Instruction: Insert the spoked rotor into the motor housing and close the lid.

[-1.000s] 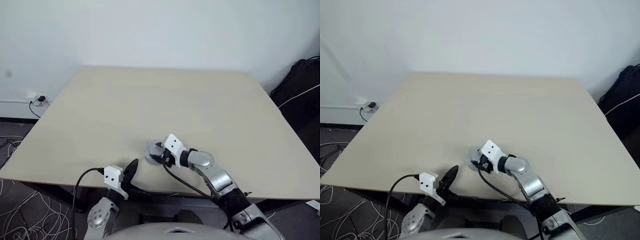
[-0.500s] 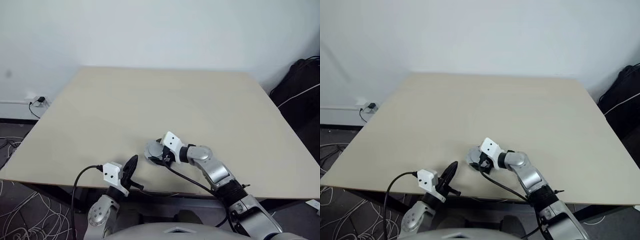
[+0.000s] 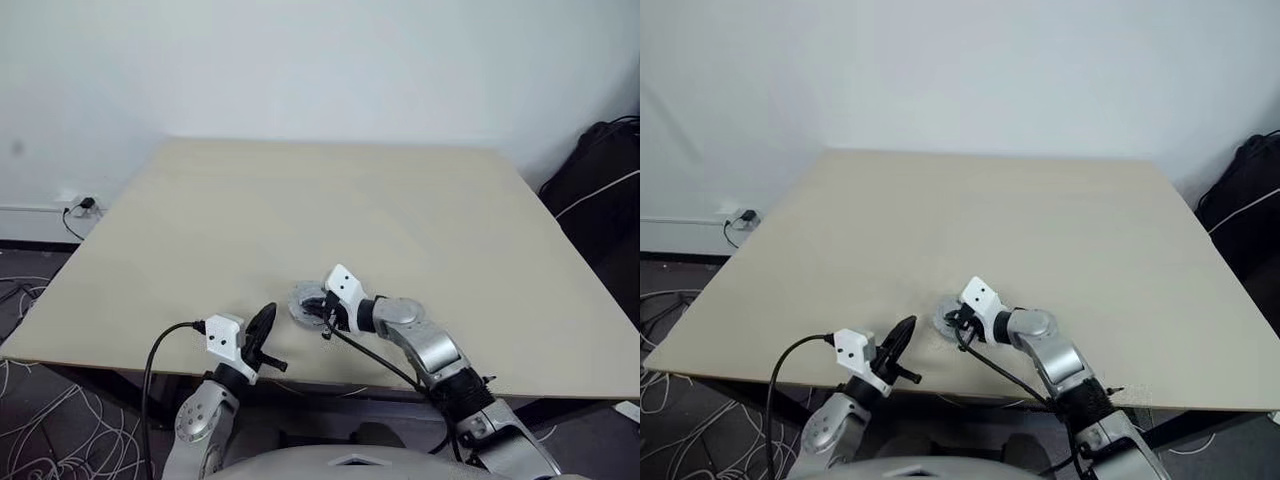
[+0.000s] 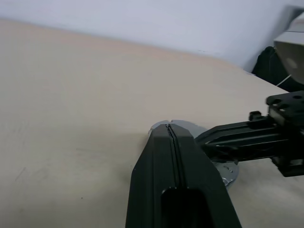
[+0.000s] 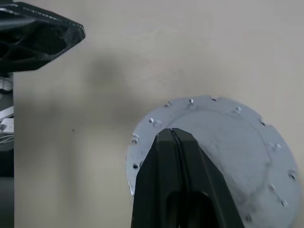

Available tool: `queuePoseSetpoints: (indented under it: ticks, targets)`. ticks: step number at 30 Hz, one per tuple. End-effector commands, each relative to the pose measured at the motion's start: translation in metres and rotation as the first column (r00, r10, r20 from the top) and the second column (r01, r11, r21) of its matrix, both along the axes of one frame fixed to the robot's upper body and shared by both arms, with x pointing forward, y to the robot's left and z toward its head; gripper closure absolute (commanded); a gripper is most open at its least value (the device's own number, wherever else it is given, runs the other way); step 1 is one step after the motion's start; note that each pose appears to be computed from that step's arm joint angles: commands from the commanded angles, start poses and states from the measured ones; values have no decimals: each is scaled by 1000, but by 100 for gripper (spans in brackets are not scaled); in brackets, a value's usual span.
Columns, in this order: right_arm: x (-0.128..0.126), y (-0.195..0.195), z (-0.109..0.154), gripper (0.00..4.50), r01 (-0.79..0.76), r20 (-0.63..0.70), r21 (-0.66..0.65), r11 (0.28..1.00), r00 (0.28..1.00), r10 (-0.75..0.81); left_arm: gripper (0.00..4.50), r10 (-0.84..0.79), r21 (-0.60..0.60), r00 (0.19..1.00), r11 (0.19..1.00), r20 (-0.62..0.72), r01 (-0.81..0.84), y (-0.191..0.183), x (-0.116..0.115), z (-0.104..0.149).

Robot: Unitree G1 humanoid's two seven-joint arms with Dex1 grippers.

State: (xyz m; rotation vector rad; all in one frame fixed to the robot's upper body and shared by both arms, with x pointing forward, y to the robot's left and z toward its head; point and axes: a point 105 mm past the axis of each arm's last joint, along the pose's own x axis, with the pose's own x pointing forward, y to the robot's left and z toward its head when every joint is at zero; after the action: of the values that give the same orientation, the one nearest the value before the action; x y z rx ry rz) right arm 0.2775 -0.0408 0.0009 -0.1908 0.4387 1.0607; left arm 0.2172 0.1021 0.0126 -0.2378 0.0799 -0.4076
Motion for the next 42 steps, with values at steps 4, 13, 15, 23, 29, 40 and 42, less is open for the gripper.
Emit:
queuePoseSetpoints:
  ticks: [4, 13, 15, 23, 29, 40, 42]
  targets:
    - [1, -7, 1, 435, 40, 13, -6, 999, 999, -40, 450, -28, -11, 998, 1000, 60, 28, -6, 5, 19]
    - [7, -7, 4, 178, 32, 3, 5, 999, 999, -32, 450, -29, -11, 998, 999, 51, 30, -4, 5, 15]
    - [9, -7, 2, 110, 23, -4, -4, 1000, 1000, -23, 450, -26, -11, 999, 1000, 46, 27, -3, 2, 11]
    - [14, -5, -1, 4, 7, -21, -18, 1000, 1000, -7, 450, -16, -13, 999, 1000, 47, 17, -3, -6, 6]
    - [15, -6, -6, 4, 15, -44, -35, 999, 999, -17, 450, -18, -17, 998, 1000, 60, 19, -11, -10, 12]
    - [12, -7, 1, 126, 68, -35, 19, 998, 997, -67, 450, -24, -18, 997, 1000, 70, 25, -27, -13, 28]
    - [8, -8, 0, 126, 62, -34, 10, 998, 998, -61, 450, -26, -17, 997, 999, 69, 27, -28, -12, 29]
